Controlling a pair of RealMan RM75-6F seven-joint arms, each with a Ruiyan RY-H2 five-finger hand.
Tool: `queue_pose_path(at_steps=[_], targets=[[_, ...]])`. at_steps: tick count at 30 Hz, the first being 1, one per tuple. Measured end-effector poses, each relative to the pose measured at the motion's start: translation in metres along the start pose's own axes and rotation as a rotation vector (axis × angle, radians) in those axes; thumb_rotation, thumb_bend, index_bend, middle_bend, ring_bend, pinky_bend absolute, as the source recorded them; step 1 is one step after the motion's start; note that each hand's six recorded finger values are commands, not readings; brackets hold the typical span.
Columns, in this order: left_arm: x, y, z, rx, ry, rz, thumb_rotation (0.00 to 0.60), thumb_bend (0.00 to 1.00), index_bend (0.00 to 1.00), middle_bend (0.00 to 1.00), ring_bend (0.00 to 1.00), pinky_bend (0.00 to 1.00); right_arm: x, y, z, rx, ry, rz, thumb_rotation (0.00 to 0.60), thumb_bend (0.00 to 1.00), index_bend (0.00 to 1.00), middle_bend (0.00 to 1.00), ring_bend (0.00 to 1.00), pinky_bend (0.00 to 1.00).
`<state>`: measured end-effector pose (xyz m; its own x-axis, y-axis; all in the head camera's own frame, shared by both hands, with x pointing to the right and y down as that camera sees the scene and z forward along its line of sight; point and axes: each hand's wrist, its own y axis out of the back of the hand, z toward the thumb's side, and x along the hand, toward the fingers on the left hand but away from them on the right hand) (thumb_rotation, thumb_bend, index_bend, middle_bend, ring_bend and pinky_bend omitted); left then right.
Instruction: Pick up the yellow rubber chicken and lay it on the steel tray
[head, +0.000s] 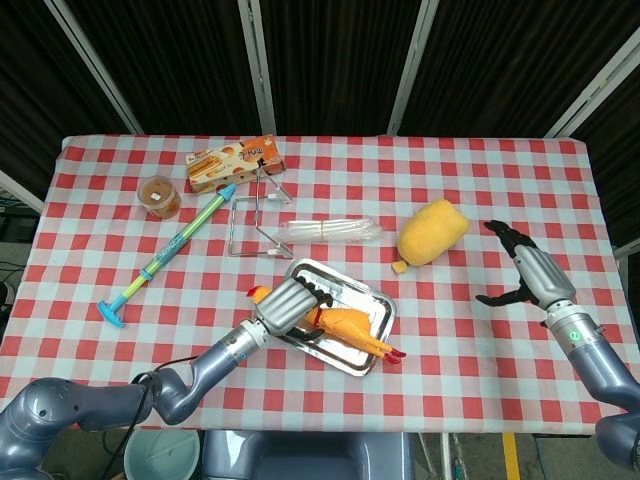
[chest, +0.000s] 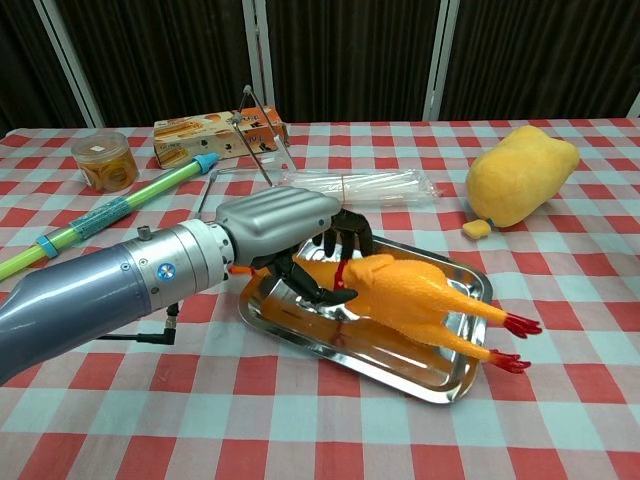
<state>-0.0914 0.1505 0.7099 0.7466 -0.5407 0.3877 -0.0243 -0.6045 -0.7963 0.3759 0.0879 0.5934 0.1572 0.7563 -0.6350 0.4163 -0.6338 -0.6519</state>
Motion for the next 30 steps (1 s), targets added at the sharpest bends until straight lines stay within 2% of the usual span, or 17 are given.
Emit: queue_pose_path(at_steps=[3, 5, 10, 16, 19, 23, 26, 30], targets=[[-0.001, -0.001, 0.001, 0.009, 0.002, -0.012, 0.6, 0.08, 0.01, 0.08, 0.05, 0.05, 0.0, 0.001, -0.001, -0.01, 0.001, -0.005, 0.6, 0.11, 0.0, 0.0, 0.0, 0.04], [-0.003, 0.0, 0.002, 0.013, 0.004, -0.018, 0.6, 0.07, 0.0, 0.06, 0.04, 0.02, 0.001, 0.001, -0.001, -0.016, 0.002, -0.007, 0.6, 0.11, 0.0, 0.0, 0.0, 0.04], [-0.012, 0.011, 0.001, -0.007, 0.013, -0.005, 0.6, 0.07, 0.0, 0.06, 0.04, 0.01, 0.003, 0.004, -0.003, -0.037, 0.009, -0.023, 0.6, 0.11, 0.0, 0.0, 0.0, 0.04], [-0.044, 0.049, -0.018, -0.031, 0.07, 0.088, 0.6, 0.07, 0.04, 0.09, 0.04, 0.01, 0.012, 0.011, -0.01, -0.054, 0.018, -0.077, 0.6, 0.16, 0.0, 0.0, 0.0, 0.04], [-0.071, 0.073, -0.038, -0.015, 0.13, 0.135, 0.6, 0.07, 0.06, 0.1, 0.04, 0.01, 0.018, 0.016, -0.016, -0.043, 0.022, -0.115, 0.6, 0.16, 0.0, 0.0, 0.0, 0.04], [-0.119, 0.103, -0.071, 0.022, 0.253, 0.2, 0.6, 0.07, 0.09, 0.11, 0.04, 0.01, 0.028, 0.019, -0.024, 0.002, 0.023, -0.155, 0.6, 0.17, 0.0, 0.0, 0.0, 0.04], [-0.161, 0.118, -0.096, 0.045, 0.364, 0.231, 0.6, 0.07, 0.1, 0.11, 0.04, 0.01, 0.037, 0.018, -0.029, 0.049, 0.026, -0.183, 0.6, 0.17, 0.0, 0.0, 0.0, 0.04], [-0.218, 0.129, -0.123, 0.066, 0.519, 0.258, 0.6, 0.07, 0.13, 0.12, 0.04, 0.01, 0.048, 0.015, -0.035, 0.14, 0.03, -0.222, 0.6, 0.17, 0.0, 0.0, 0.0, 0.04]])
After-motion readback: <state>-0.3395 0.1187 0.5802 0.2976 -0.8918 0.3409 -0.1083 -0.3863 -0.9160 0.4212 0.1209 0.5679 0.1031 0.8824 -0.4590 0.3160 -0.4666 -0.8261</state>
